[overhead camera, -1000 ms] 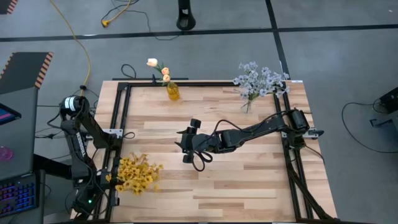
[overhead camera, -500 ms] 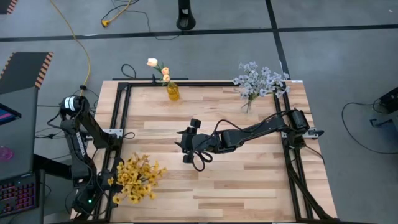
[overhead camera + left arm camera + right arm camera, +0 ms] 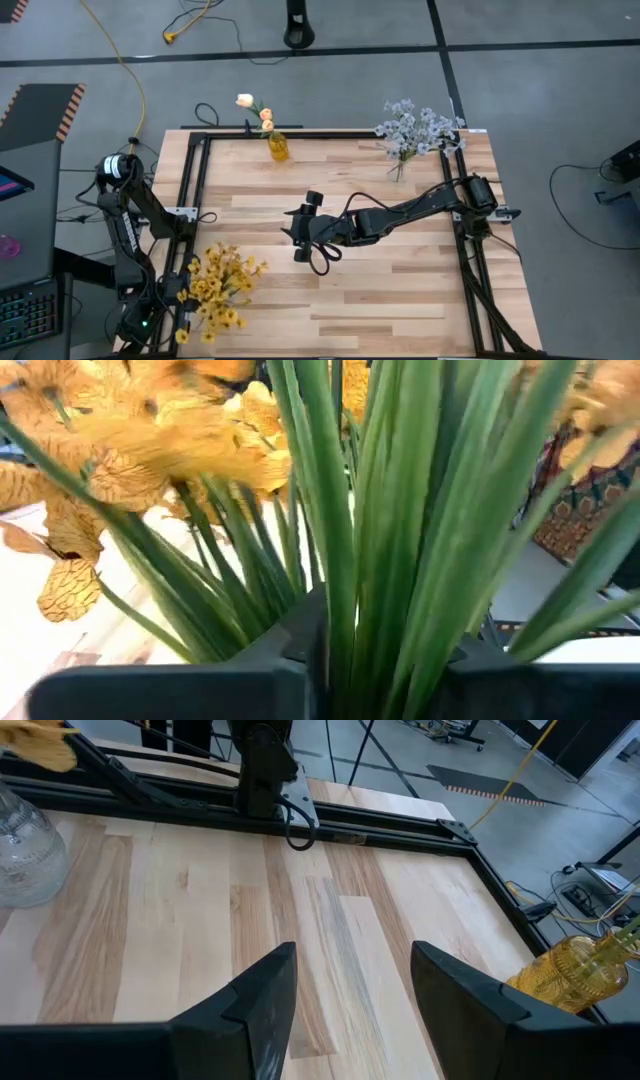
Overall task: Sort flowers into vase by color
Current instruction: Put the yellow flowers into the bottom transparent vase
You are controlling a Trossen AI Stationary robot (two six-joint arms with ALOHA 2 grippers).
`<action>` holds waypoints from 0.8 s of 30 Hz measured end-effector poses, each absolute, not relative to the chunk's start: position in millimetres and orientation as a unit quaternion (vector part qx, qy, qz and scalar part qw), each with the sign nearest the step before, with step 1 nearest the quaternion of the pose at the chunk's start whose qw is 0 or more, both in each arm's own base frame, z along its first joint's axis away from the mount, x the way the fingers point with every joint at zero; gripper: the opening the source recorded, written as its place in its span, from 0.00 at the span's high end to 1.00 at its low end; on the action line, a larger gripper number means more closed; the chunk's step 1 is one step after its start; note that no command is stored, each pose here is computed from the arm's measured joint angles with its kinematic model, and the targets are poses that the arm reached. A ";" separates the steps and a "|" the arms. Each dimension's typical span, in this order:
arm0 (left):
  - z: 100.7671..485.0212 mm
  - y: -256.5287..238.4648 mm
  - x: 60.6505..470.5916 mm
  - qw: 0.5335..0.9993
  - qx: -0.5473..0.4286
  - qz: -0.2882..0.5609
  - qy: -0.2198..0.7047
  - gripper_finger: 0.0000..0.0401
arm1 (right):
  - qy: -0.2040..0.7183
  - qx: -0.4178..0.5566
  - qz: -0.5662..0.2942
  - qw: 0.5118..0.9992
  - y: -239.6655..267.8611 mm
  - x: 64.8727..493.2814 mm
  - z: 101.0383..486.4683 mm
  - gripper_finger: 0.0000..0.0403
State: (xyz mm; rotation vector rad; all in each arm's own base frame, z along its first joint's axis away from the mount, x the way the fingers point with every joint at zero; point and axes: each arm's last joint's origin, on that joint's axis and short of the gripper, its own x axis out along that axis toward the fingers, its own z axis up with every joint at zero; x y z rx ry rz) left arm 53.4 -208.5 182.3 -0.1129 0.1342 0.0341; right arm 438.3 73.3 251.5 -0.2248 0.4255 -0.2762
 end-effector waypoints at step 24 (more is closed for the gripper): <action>219.7 -204.8 39.7 0.990 -0.062 -0.064 0.110 0.80 | 0.209 -0.112 -0.133 0.962 76.4 437.8 251.6 0.44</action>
